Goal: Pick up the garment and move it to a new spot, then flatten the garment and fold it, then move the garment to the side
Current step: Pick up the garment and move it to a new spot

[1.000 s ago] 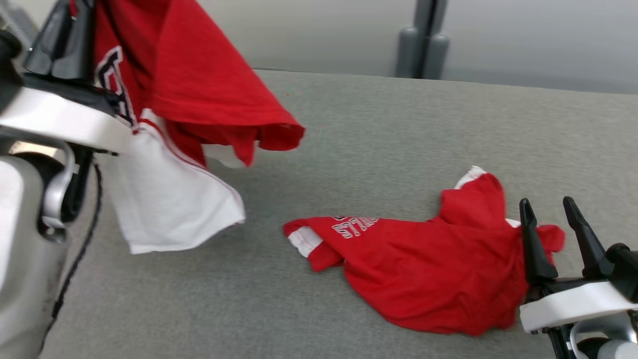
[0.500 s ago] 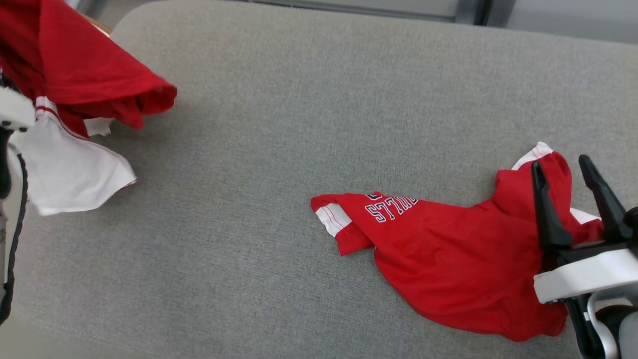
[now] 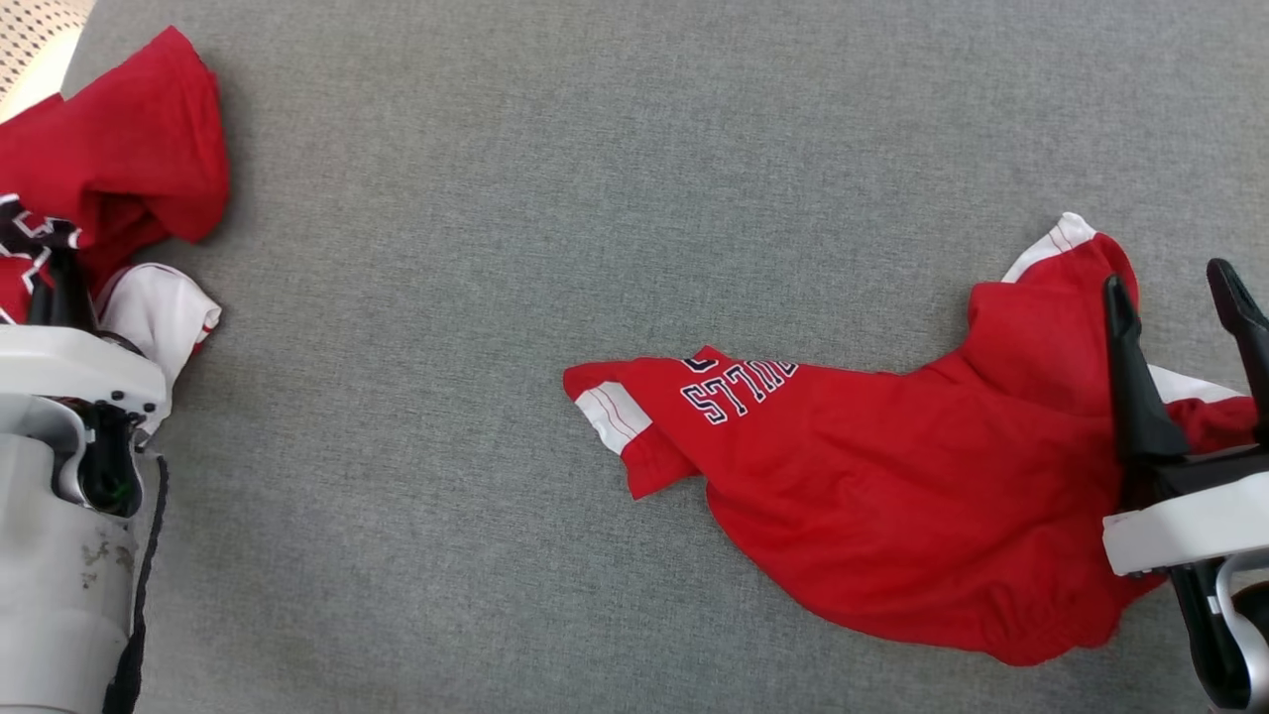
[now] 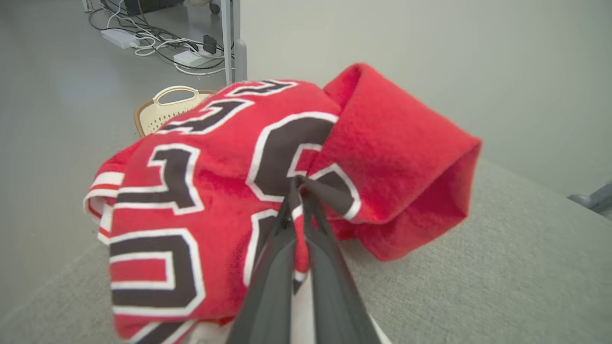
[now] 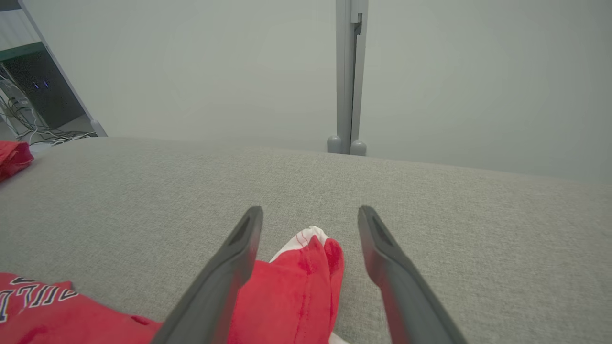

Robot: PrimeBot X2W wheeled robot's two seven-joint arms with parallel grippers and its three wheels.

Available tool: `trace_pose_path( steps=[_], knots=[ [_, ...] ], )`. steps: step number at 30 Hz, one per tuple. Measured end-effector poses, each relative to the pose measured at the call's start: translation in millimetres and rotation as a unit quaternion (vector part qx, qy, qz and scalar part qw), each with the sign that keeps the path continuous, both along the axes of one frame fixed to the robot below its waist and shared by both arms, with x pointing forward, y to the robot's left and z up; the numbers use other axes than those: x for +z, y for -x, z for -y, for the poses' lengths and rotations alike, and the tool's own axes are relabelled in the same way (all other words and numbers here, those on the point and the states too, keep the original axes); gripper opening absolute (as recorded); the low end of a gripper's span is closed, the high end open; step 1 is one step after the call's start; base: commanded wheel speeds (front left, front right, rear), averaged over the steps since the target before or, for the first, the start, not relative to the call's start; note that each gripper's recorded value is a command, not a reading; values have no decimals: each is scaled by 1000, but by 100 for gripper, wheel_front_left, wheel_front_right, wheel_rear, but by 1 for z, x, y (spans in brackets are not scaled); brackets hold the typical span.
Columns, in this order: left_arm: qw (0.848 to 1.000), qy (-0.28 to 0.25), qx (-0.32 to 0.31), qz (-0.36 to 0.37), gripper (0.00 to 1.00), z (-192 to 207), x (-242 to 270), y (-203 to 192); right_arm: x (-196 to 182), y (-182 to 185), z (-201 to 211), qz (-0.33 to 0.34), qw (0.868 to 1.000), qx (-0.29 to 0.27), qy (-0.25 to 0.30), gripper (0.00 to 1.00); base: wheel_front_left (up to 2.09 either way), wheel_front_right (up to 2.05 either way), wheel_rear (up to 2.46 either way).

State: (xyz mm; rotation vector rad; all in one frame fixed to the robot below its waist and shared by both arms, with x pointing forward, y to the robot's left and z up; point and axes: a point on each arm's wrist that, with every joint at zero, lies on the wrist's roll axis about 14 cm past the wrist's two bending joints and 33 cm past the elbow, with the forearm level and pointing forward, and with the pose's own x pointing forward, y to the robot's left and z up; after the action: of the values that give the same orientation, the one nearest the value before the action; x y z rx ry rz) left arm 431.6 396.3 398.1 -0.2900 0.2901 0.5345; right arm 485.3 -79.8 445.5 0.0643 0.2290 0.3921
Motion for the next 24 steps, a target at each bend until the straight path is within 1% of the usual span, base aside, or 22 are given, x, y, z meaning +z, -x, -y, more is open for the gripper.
trace_pose_path(
  steps=[1, 2, 4, 7, 12, 14, 18, 21, 23, 24],
  knots=[
    [1000, 8, 3, 0, 11, 3, -4, 0, 1, -1, 1, 2, 1000, -2, 0, 100, 0, 0, 0],
    [1000, 9, 2, -7, 100, 4, -8, 3, 1, -1, 1, 2, 1000, -2, 0, 100, 0, 0, 0],
    [1000, 5, 7, -1, 100, 1, -4, 6, 5, 1, 2, 7, 1000, -5, -2, 100, 0, 0, 0],
    [1000, -13, 16, 21, 100, -5, 10, 16, 14, 3, 2, 16, 1000, -9, -8, 100, 0, 0, 0],
    [999, -35, 15, 39, 100, 7, 19, 40, 21, 15, 3, 19, 1000, -13, -13, 100, 0, 0, 0],
    [997, -54, 13, 57, 100, 13, 31, 50, 27, 20, 5, 26, 999, -17, -14, 100, 0, 0, 0],
    [993, -88, -2, 81, 100, 28, 50, 72, 38, 33, 4, 35, 999, -19, -22, 100, 0, 0, 0],
    [987, -108, -24, 116, 100, 47, 73, 75, 49, 40, 6, 46, 998, -23, -27, 100, 0, 0, 0],
    [982, -120, -46, 141, 100, 65, 89, 74, 51, 46, 11, 48, 998, -29, -24, 100, 0, 0, 0],
    [975, -132, -69, 165, 100, 81, 105, 74, 54, 50, 16, 51, 998, -35, -22, 100, 0, 0, 0]
  ],
)
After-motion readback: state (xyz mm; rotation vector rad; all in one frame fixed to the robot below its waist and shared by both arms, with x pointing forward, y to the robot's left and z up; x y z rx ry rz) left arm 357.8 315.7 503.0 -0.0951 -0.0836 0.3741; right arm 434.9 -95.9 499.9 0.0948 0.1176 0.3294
